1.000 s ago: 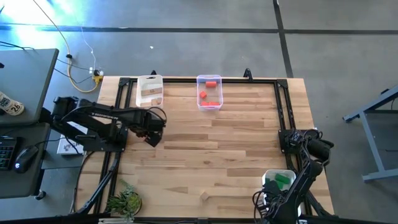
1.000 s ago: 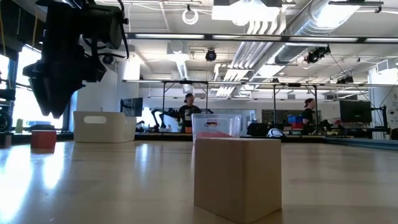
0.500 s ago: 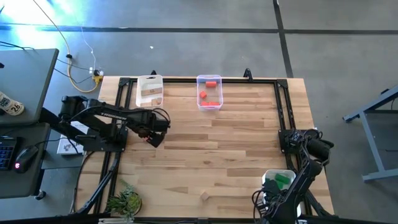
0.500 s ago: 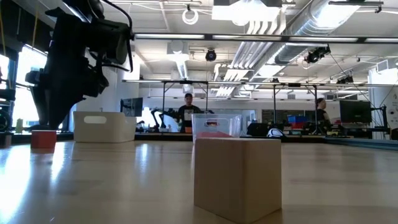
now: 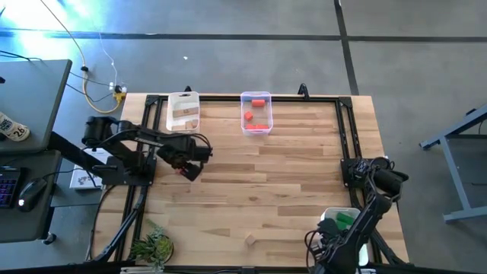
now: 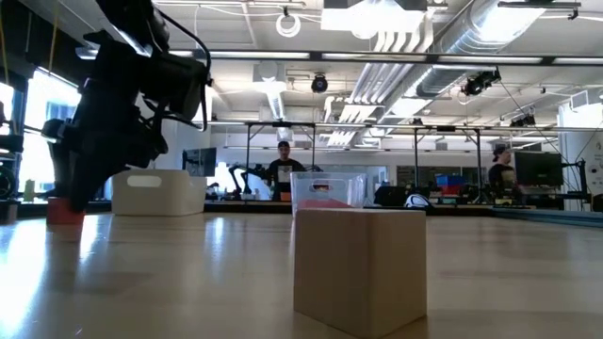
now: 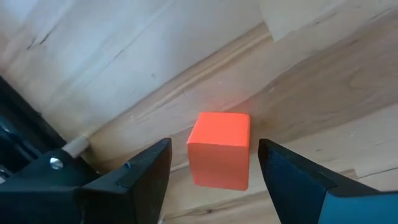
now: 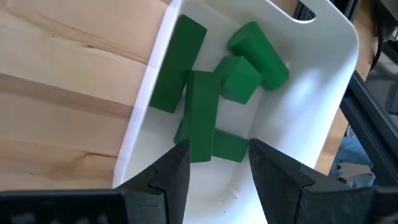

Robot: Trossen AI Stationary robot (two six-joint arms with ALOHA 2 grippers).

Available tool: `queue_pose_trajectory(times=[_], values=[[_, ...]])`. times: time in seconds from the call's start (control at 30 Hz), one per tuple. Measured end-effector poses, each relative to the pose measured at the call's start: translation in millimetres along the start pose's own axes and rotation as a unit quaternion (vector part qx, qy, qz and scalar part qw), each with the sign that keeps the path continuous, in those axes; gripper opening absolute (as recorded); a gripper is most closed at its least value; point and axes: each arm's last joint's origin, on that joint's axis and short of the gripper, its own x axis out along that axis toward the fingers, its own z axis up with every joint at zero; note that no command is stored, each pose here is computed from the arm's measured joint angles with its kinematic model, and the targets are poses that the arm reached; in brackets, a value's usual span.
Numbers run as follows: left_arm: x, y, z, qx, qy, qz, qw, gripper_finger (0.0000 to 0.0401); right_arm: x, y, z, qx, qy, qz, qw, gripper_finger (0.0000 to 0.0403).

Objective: Sort & place blocks by color
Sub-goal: Put the orange block into the transparent bin

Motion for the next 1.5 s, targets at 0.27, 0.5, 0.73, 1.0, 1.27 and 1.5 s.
queue_pose_trajectory(times=[0.27, 0.5, 0.73, 1.0, 1.27, 1.5], values=[[7.3, -4.3, 4.3, -0.003, 0.041, -0.021, 0.999, 0.0197, 0.0, -0.1, -0.1, -0.003, -0.002, 0.001, 1.000, 0.0152], [7.8, -4.9, 4.5, 0.029, 0.046, -0.025, 0.998, 0.0125, -0.3, 1.3, 1.8, -0.001, -0.002, 0.001, 1.000, 0.0152], [2.7, -7.7, 6.9, 0.063, 0.028, -0.044, 0.997, 0.0104, -0.7, 3.5, 5.3, 0.004, -0.046, 0.029, 0.999, 0.0152], [-31.7, -20.3, 19.1, 0.101, -0.026, -0.097, 0.990, 0.0104, -3.7, 12.4, 20.2, 0.022, -0.073, 0.048, 0.996, 0.0152], [-86.0, -29.1, 53.1, 0.139, -0.139, -0.189, 0.962, 0.0104, -10.9, 18.2, 38.9, 0.032, -0.074, 0.058, 0.995, 0.0152], [-128.1, -16.8, 89.1, 0.136, -0.252, -0.246, 0.926, 0.0104, -23.6, 19.1, 62.5, 0.059, -0.092, 0.089, 0.990, 0.0152]])
